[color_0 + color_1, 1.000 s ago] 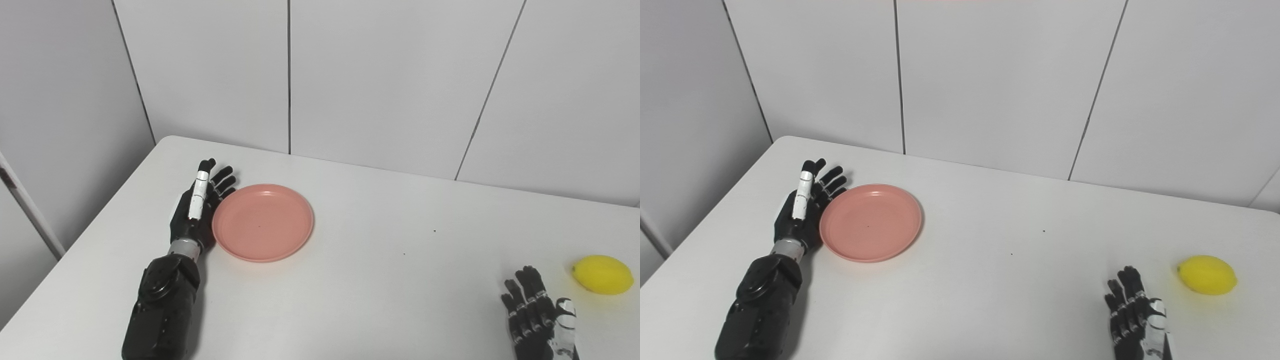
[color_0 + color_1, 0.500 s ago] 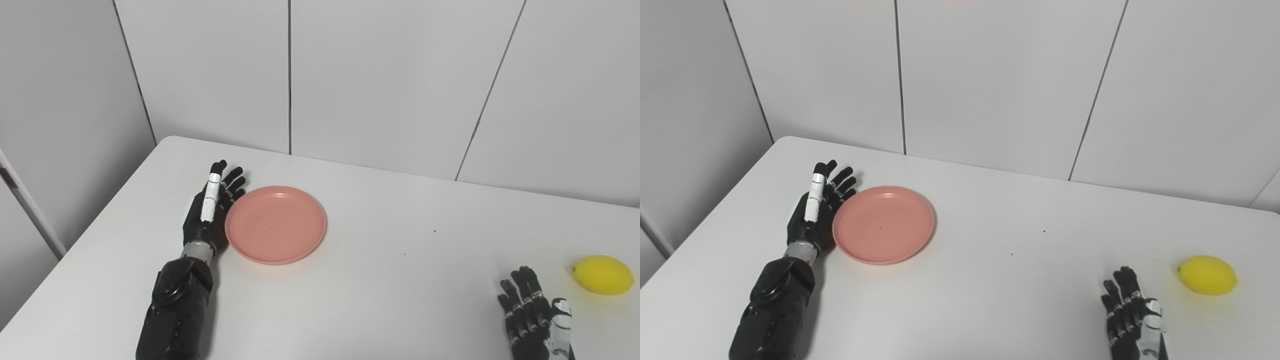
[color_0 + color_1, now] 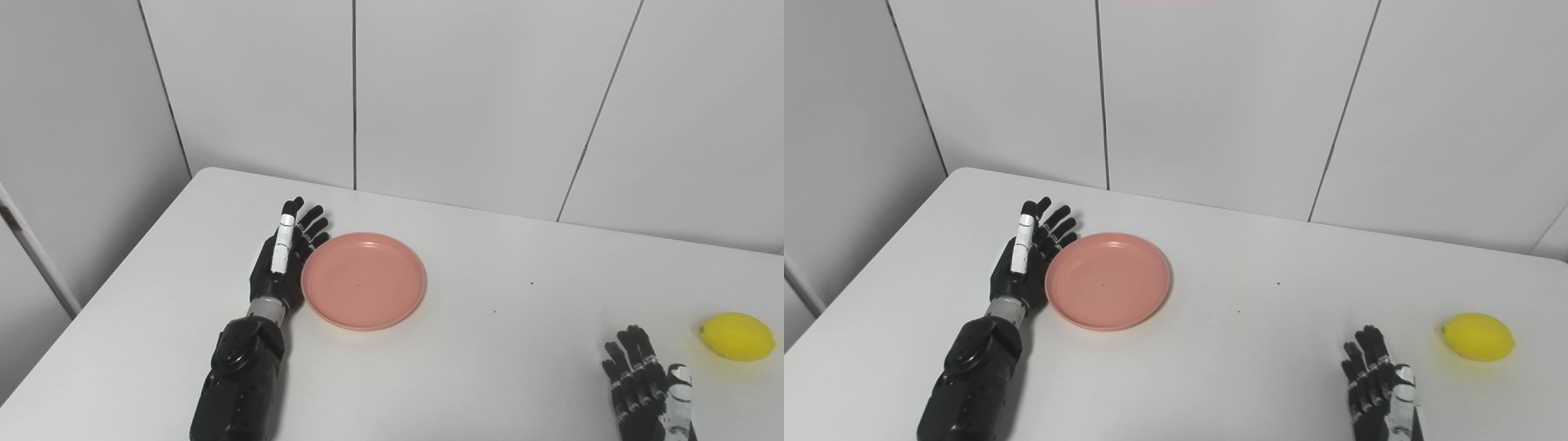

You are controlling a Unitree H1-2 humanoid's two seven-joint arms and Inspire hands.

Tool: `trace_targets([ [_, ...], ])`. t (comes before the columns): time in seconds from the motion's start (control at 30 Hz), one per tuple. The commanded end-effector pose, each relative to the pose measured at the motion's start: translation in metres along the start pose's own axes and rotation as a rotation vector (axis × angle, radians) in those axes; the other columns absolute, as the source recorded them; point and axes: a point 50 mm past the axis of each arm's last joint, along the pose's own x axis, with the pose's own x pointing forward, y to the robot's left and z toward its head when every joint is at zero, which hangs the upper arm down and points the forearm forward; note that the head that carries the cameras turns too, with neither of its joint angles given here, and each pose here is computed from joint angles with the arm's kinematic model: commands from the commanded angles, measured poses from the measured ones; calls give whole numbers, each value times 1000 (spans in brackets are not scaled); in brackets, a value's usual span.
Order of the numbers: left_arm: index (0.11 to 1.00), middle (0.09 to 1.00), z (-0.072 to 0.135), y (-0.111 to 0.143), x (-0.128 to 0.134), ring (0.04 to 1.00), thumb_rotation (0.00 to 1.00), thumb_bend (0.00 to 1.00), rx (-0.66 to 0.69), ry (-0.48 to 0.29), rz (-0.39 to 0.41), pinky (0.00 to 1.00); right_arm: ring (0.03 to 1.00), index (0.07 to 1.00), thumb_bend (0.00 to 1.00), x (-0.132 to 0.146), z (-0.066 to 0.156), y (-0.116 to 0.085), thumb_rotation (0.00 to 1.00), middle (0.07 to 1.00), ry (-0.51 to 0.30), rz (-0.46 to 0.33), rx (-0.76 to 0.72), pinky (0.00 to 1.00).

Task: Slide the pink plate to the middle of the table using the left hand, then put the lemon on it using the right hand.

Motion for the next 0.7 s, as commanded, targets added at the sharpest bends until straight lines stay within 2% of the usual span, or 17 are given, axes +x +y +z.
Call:
trace_targets([
  [0.0,946,879,-24,-6,-5,876,791,786,-7,95,11,877,949,934,737,-1,-2,4,1000,956,9,10,8,1000],
  [0.3,951,879,-30,-23,-8,877,799,791,-42,129,-14,882,948,940,753,0,-4,9,1000,959,1,15,9,1000],
  [0.5,940,852,-36,-35,-12,856,796,755,-52,150,-33,874,947,933,762,0,-4,13,1000,957,-1,15,12,1000],
  [0.67,938,842,-41,-43,-15,845,777,812,-47,169,-50,870,946,932,752,0,-4,14,1000,954,0,19,5,1000],
])
